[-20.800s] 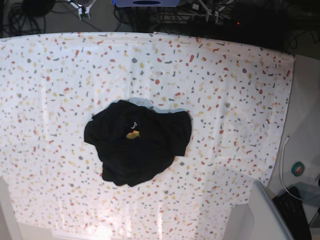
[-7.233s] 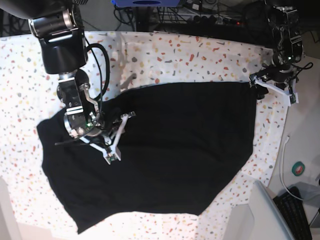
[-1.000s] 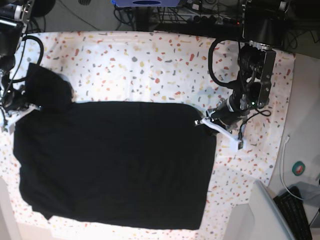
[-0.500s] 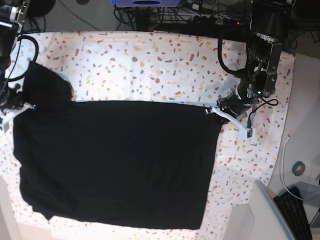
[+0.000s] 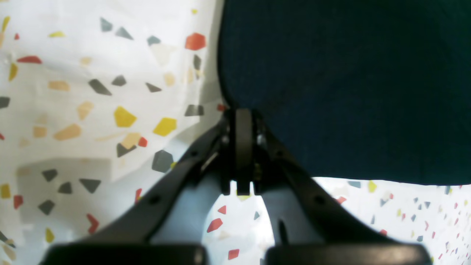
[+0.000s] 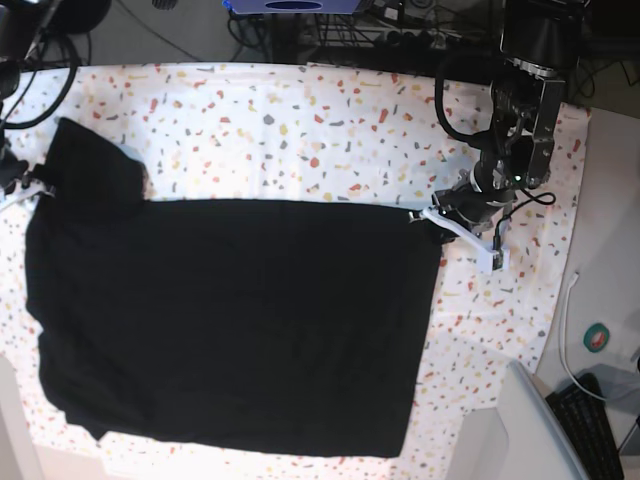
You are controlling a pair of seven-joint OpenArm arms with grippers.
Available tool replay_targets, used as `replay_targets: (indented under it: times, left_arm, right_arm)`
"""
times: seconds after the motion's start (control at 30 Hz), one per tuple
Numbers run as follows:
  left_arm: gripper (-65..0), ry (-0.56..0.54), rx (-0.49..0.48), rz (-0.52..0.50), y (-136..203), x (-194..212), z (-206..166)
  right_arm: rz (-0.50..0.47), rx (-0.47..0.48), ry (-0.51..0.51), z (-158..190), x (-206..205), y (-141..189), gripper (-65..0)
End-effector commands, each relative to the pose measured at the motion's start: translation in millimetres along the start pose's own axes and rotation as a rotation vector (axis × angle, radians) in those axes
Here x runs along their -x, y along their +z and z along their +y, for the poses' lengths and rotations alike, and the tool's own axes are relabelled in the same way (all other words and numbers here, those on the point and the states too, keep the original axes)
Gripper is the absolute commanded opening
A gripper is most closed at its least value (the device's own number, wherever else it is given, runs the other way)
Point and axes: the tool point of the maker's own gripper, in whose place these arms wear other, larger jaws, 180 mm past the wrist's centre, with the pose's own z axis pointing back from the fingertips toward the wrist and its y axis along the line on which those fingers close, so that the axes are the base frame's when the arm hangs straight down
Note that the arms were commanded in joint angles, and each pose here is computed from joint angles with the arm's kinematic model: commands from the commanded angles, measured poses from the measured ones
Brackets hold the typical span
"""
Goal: Layout the t-shirt on the table in an organized manner, then fold the t-shirt properly
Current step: 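Hold the shirt edge with both grippers and pull it taut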
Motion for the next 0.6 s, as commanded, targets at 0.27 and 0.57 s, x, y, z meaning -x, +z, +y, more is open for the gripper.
replay_targets:
  times: [0.27,0.57]
  left_arm:
    - [-65.0,-0.009,0.008,-0.049,2.1,-17.4,-0.4]
    - [-65.0,-0.013,0.002,-0.030,7.0,-5.7,3.9]
  right_arm:
    - [0.073,-0.023,-0.051,1.4,29.4,-16.9,-26.6]
    - [0.112,-0.132,0.073,12.3,55.4,-6.8,-65.0]
